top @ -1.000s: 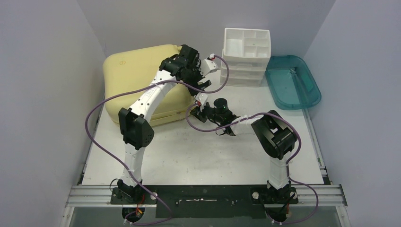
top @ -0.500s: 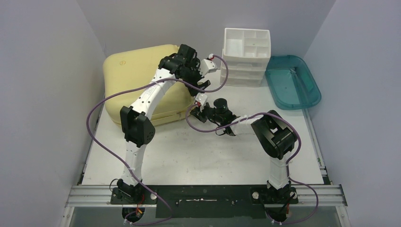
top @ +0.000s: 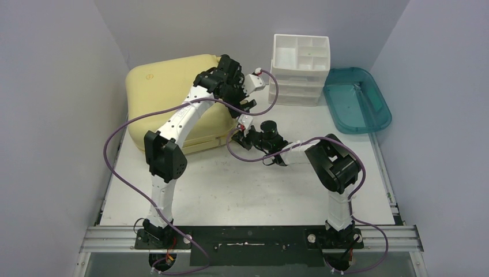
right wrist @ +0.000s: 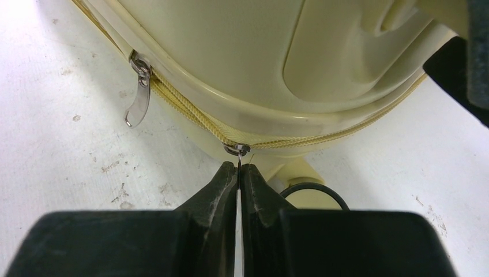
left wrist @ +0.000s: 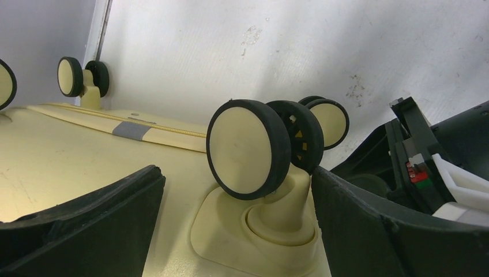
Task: Open, take out, and arrange the luggage
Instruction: Unzip the luggage at the center of the board.
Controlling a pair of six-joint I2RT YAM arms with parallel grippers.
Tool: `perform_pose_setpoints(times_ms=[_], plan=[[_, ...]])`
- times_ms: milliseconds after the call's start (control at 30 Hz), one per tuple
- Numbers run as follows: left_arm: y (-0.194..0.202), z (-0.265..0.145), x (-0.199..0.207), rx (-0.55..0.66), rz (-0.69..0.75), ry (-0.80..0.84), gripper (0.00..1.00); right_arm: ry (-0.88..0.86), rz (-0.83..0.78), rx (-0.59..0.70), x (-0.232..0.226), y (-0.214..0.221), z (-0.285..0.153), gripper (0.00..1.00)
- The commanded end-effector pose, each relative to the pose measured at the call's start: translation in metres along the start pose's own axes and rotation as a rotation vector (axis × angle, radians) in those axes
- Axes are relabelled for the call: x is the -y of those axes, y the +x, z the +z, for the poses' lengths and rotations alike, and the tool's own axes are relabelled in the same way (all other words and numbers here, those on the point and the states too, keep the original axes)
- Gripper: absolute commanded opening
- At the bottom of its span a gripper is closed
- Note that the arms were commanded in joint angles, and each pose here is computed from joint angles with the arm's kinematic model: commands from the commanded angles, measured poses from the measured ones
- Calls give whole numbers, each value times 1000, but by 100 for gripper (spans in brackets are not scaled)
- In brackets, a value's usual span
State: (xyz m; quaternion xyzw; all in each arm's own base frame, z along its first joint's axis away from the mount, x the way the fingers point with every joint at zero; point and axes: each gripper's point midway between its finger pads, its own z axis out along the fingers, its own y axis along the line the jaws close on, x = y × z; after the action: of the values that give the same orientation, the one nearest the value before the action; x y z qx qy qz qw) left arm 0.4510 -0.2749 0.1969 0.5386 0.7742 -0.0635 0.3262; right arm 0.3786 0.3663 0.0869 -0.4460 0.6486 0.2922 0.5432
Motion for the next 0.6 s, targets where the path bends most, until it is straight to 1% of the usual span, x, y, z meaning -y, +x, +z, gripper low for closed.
perform_pose_setpoints(times_ms=[0,67,300,400,533,567], plan=[[36,53,149,-186,34,463,97,11,23,-59,0,7,10,0],[30,53,153,-155,12,513,97,7,24,-61,-1,7,10,0],[43,59,170,-184,44,655,97,-49,48,-27,-5,3,9,0],[55,64,170,-231,65,645,89,-61,59,-21,-3,2,8,0],[71,65,163,-294,77,608,73,-65,55,-21,-2,0,8,0],[75,65,162,-307,80,600,67,-65,55,-18,-2,-2,9,0]])
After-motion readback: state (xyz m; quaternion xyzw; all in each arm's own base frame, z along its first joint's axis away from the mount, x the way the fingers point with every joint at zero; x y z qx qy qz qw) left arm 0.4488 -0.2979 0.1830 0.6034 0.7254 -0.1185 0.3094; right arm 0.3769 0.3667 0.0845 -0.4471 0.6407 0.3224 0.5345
